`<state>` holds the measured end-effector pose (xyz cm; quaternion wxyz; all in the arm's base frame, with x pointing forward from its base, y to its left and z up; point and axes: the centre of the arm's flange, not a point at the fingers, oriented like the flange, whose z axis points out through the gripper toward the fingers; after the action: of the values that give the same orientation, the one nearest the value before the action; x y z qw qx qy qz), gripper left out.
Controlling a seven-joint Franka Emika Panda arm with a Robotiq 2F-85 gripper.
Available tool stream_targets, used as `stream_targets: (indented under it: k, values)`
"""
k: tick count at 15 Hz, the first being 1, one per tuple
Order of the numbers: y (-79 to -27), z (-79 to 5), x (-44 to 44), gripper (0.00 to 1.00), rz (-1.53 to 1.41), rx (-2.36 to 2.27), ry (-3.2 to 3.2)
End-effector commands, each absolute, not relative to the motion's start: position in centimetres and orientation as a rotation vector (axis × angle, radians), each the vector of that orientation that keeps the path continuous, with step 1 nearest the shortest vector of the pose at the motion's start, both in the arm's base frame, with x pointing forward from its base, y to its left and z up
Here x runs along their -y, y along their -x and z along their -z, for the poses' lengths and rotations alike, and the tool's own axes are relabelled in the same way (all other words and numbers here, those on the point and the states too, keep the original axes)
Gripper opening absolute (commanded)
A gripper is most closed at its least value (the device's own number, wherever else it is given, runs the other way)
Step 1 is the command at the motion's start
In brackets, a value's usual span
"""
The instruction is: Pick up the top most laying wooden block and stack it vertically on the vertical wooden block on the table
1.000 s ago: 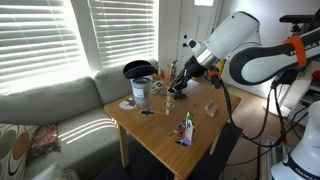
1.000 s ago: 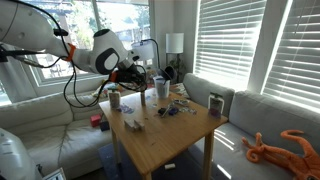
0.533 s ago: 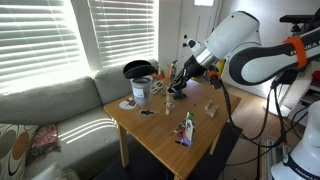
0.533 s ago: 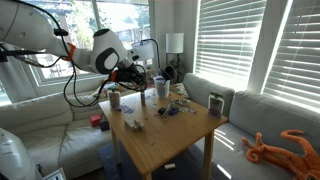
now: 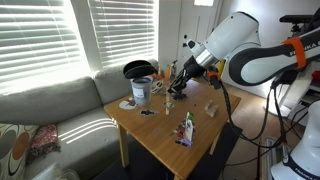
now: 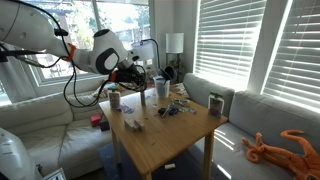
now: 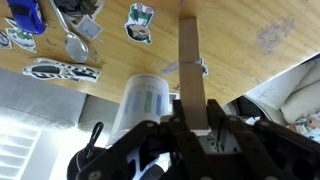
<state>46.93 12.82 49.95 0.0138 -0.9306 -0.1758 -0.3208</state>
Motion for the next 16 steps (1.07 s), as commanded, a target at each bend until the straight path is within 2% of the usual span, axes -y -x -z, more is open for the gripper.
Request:
stream_targets:
  k: [1, 16]
  values:
    - [-47.15, -50.23, -12.99, 0.07, 1.005, 0.537, 2.918]
    - [-46.72, -50.08, -13.11, 0.07, 0.999, 0.54, 2.923]
